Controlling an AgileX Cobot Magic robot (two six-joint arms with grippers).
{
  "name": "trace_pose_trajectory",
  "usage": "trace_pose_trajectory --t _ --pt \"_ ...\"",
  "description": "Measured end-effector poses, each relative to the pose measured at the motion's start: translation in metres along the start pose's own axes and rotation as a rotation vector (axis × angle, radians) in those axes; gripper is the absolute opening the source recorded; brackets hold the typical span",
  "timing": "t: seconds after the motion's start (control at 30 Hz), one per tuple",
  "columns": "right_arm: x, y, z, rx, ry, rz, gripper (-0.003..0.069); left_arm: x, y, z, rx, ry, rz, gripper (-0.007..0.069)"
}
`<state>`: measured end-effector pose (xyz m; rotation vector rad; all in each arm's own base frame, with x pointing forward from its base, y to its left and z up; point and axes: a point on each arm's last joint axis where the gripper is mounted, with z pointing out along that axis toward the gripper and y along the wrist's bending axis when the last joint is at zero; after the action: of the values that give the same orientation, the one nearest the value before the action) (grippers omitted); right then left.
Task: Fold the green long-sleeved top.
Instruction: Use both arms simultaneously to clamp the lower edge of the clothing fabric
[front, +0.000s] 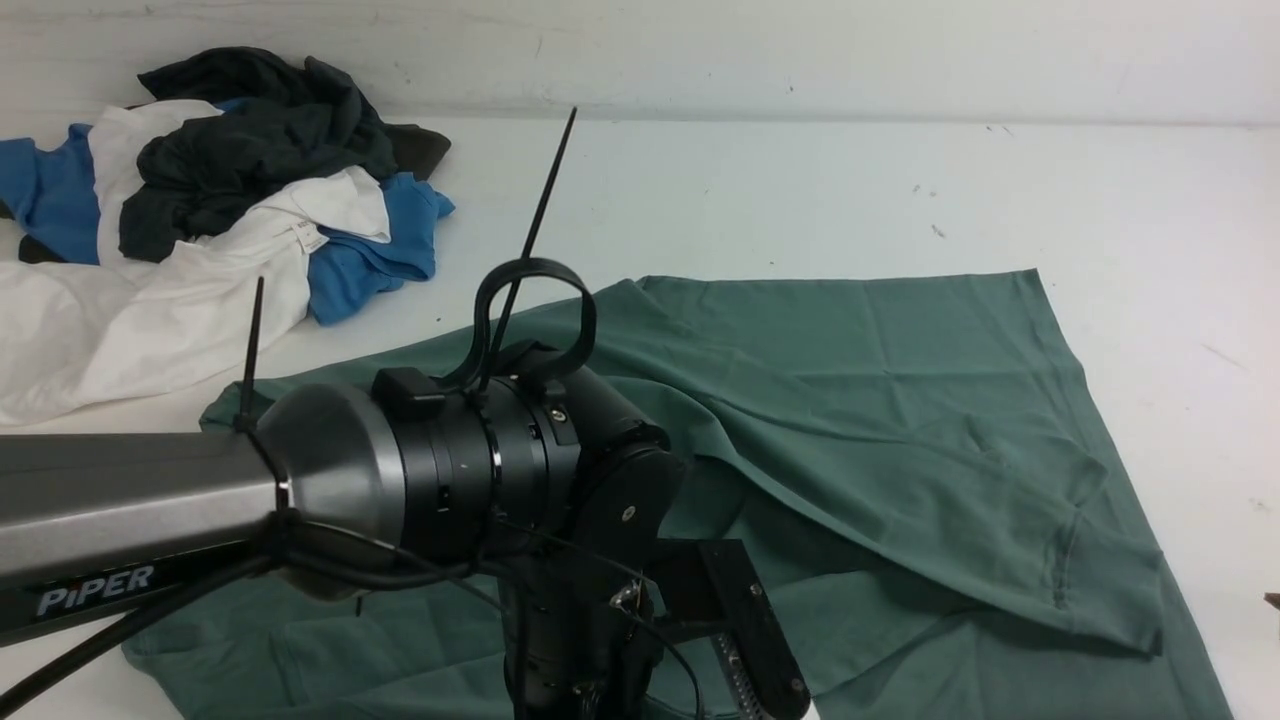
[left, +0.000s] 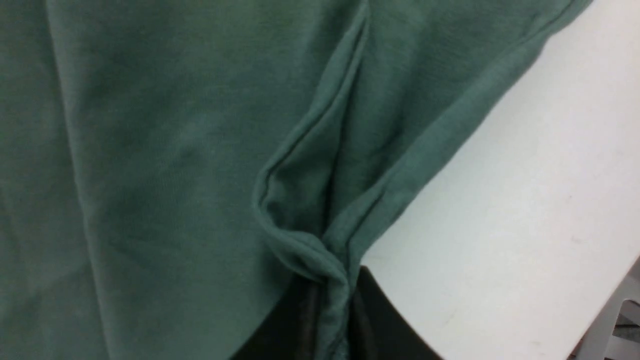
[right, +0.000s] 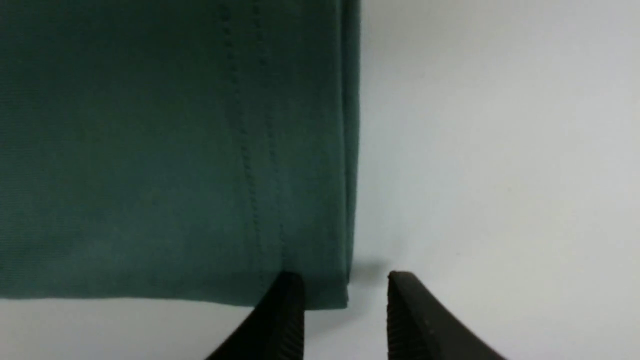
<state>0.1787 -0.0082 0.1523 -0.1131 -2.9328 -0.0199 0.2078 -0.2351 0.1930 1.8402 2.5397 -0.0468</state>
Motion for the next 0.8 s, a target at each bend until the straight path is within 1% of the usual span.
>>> trace_pose_trajectory --t 0.13,0.37,0.43,0.5,0.6,0.63,0.73,0.8 --pt "0.0014 0.0006 0.0053 -0.008 0.007 0.006 0.0246 -0.0003 0.0003 0.0 -0.004 -0.003 0.0 0.0027" --pt "-0.0013 0.0033 0.0073 -0.04 0.021 0.015 0.024 -0.0004 0.0006 0.0 -0.006 -0.004 0.001 0.0027" --pt "-0.0014 0.004 0.0073 -0.05 0.02 0.023 0.0222 -0.0004 0.0006 0.0 -0.006 -0.004 0.001 0.0027" --pt "-0.0016 0.0043 0.0073 -0.059 0.018 0.019 0.0174 -0.0005 0.0006 0.0 -0.007 -0.006 0.001 0.0027" --pt "-0.0023 0.0055 0.0067 -0.072 0.013 0.011 0.0055 -0.0008 0.0007 0.0 -0.008 -0.008 -0.001 0.0027" --pt "-0.0025 0.0056 0.0065 -0.073 0.012 0.01 0.0032 -0.0008 0.0007 0.0 -0.008 -0.008 -0.004 0.0027" --pt "-0.0018 0.0052 0.0049 -0.068 0.005 0.005 0.0018 -0.0007 0.0007 0.0 -0.007 -0.008 -0.027 0.0027" --pt "0.0017 0.0031 -0.0002 -0.045 -0.01 0.011 0.0015 0.0007 -0.0002 0.0 0.001 0.008 -0.071 0.0027"
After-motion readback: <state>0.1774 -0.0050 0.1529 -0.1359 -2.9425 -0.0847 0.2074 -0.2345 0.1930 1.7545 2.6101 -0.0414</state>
